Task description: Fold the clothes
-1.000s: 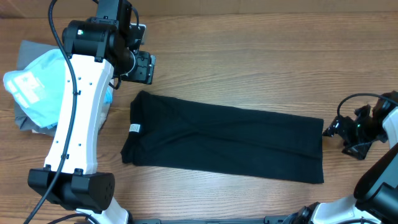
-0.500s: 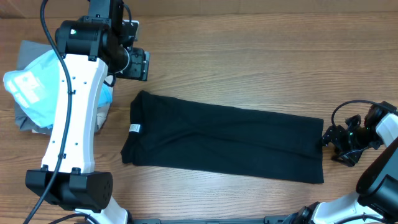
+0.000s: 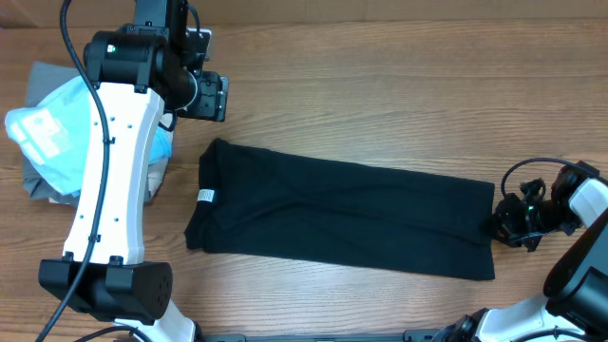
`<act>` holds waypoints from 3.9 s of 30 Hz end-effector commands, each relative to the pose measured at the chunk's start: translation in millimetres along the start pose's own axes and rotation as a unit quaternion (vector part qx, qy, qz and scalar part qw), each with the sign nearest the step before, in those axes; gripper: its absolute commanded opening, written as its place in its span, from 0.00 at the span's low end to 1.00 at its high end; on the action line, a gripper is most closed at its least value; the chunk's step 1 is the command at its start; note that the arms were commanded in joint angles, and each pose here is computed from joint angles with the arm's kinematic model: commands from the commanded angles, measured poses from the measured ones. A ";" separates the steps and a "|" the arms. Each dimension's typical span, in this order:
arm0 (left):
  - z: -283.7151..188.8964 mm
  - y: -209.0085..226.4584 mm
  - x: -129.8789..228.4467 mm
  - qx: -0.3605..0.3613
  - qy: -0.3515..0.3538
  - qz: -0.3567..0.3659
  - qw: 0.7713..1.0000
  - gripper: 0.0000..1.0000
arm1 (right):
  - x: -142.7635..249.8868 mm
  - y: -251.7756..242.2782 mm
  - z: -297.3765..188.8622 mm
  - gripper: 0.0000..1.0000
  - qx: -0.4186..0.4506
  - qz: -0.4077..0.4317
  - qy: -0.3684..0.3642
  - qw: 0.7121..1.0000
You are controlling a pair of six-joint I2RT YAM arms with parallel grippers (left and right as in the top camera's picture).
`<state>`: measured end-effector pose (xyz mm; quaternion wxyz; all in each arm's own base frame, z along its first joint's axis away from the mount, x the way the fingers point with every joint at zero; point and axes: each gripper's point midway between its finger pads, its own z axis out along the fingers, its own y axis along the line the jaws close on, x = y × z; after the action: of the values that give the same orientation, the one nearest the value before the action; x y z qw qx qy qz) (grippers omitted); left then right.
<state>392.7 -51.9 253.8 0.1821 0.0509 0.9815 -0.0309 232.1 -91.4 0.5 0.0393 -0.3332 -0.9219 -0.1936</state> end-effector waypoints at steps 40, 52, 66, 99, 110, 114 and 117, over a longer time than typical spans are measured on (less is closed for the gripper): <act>0.9 0.6 -3.6 0.003 -0.005 0.009 1.000 0.77 | 0.0 86.3 -64.0 0.04 0.016 -0.072 -0.060 0.996; 0.9 0.3 -4.5 0.003 -0.007 0.008 1.000 0.78 | 45.6 162.6 -25.3 0.04 0.037 -0.143 -0.036 0.988; 0.9 -1.6 -4.0 0.009 -0.006 0.007 1.000 0.78 | 70.6 191.1 -11.0 0.25 0.032 -0.187 -0.025 0.982; 1.0 -1.9 -2.1 0.009 -0.002 0.008 1.000 0.79 | 44.3 234.8 3.3 0.04 -0.221 -0.231 -0.003 0.947; 1.0 -1.8 1.3 0.009 0.005 0.008 1.000 0.78 | 25.7 139.7 -16.0 0.04 0.004 -0.130 -0.056 0.990; 0.9 -1.8 -1.4 0.009 -0.001 0.008 1.000 0.79 | 41.3 107.4 3.6 0.04 0.057 -0.109 -0.022 0.992; 1.0 -1.8 -1.6 0.009 -0.001 0.008 1.000 0.79 | 62.3 104.9 22.5 0.04 0.040 -0.094 0.017 0.995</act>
<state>393.1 -52.7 254.0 0.1829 0.0513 0.9812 -0.0330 269.3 21.1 43.1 0.0177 -0.2329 -0.9575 -0.1693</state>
